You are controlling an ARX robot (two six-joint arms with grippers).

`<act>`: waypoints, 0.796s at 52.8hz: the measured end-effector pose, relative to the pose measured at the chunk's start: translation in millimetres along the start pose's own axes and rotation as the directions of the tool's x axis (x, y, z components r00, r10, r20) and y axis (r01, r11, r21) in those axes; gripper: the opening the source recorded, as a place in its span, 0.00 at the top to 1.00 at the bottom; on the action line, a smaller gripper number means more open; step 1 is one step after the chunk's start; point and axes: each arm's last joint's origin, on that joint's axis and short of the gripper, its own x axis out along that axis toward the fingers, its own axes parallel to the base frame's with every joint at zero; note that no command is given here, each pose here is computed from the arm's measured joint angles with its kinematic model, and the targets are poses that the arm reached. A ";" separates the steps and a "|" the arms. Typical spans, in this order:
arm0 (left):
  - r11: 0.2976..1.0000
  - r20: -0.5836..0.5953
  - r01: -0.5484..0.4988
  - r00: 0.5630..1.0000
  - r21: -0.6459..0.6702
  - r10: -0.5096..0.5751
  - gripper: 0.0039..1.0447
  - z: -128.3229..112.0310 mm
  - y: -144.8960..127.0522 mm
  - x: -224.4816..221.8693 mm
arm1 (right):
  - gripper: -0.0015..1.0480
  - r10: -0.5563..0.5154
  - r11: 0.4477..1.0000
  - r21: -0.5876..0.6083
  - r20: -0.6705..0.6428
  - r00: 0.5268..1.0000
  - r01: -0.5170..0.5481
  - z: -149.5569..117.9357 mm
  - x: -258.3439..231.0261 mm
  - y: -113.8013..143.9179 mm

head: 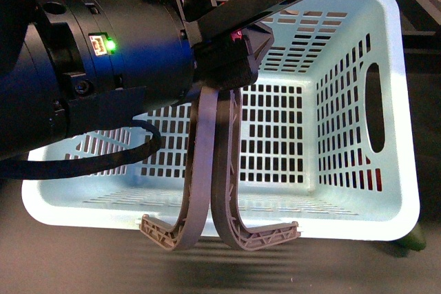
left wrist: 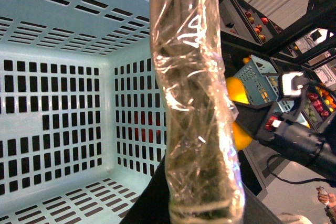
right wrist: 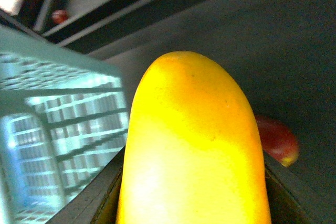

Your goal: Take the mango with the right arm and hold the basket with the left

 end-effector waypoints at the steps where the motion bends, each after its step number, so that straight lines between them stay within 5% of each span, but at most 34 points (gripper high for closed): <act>1: 1.000 0.000 0.000 1.000 0.000 0.000 0.94 0.1 -0.1 0.0 | 0.46 0.028 1.000 -0.008 0.004 1.000 -0.028 2.0 -2.4 10.8; 8: 1.000 0.000 0.000 1.000 0.000 0.000 0.94 0.0 0.0 0.0 | 0.46 0.211 0.974 -0.088 0.037 0.977 -0.207 14.0 -12.1 87.8; 12: 1.000 0.000 0.000 1.000 0.000 0.000 0.94 0.1 -0.1 0.0 | 0.46 0.240 0.966 -0.107 0.022 0.970 -0.237 9.0 -6.1 111.2; 36: 1.000 0.000 0.001 1.000 0.000 -0.001 0.94 0.1 -0.1 0.0 | 0.46 0.155 0.978 -0.126 -0.086 0.984 -0.165 -32.2 58.8 156.0; 42: 1.000 0.000 0.001 1.000 0.000 -0.001 0.94 0.1 -0.1 0.0 | 0.32 0.183 0.973 -0.125 -0.083 0.980 -0.193 -32.2 58.9 162.8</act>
